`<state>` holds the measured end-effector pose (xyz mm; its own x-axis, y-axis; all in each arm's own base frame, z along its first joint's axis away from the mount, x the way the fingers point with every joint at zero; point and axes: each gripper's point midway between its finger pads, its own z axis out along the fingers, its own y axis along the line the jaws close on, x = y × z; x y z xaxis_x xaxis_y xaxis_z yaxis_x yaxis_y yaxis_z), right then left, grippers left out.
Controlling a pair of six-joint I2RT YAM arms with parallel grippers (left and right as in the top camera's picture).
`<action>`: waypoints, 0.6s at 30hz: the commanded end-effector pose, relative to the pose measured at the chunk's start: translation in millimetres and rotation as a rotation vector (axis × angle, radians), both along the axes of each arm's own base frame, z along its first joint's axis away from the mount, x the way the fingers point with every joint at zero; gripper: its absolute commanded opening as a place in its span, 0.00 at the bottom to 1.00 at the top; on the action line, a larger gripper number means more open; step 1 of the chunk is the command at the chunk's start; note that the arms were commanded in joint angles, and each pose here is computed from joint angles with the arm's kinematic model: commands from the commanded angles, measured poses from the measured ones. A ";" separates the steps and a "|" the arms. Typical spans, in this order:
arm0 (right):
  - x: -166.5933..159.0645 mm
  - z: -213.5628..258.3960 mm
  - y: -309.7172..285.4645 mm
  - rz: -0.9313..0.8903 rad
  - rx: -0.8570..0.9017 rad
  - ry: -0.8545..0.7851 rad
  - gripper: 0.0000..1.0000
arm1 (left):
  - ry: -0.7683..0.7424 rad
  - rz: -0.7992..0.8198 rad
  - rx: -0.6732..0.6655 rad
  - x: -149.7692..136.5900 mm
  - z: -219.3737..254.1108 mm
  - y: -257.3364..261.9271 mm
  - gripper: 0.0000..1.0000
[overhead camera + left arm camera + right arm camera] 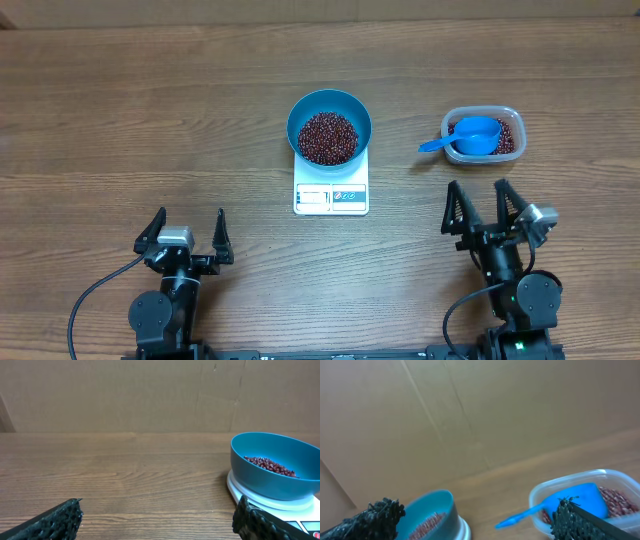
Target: Scoop item into bowl and weigh 150g on scale
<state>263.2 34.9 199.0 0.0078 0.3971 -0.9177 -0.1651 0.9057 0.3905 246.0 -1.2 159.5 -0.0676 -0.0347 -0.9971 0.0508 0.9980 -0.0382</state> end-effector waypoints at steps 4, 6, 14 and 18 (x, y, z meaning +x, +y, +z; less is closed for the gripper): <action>-10.5 -18.2 -3.6 -0.020 -0.138 0.040 1.00 | -0.001 0.012 -0.013 -0.3 -0.6 2.2 0.99; -13.4 -25.8 -8.3 -0.042 -0.143 0.069 1.00 | -0.001 0.012 -0.013 -0.3 -0.6 2.1 0.99; -17.0 -29.3 -22.8 -0.103 -0.189 0.078 1.00 | 0.000 0.012 -0.013 -0.2 -0.7 2.2 0.99; -16.9 -29.4 -23.4 -0.104 -0.248 0.072 1.00 | 0.000 0.012 -0.013 -0.2 -0.7 2.2 0.99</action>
<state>246.2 13.5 171.9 -0.0392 0.2350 -0.9712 -0.0510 0.9702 0.2368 246.0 -1.2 159.4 -0.0679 -0.0347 -0.9971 0.0508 0.9980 -0.0382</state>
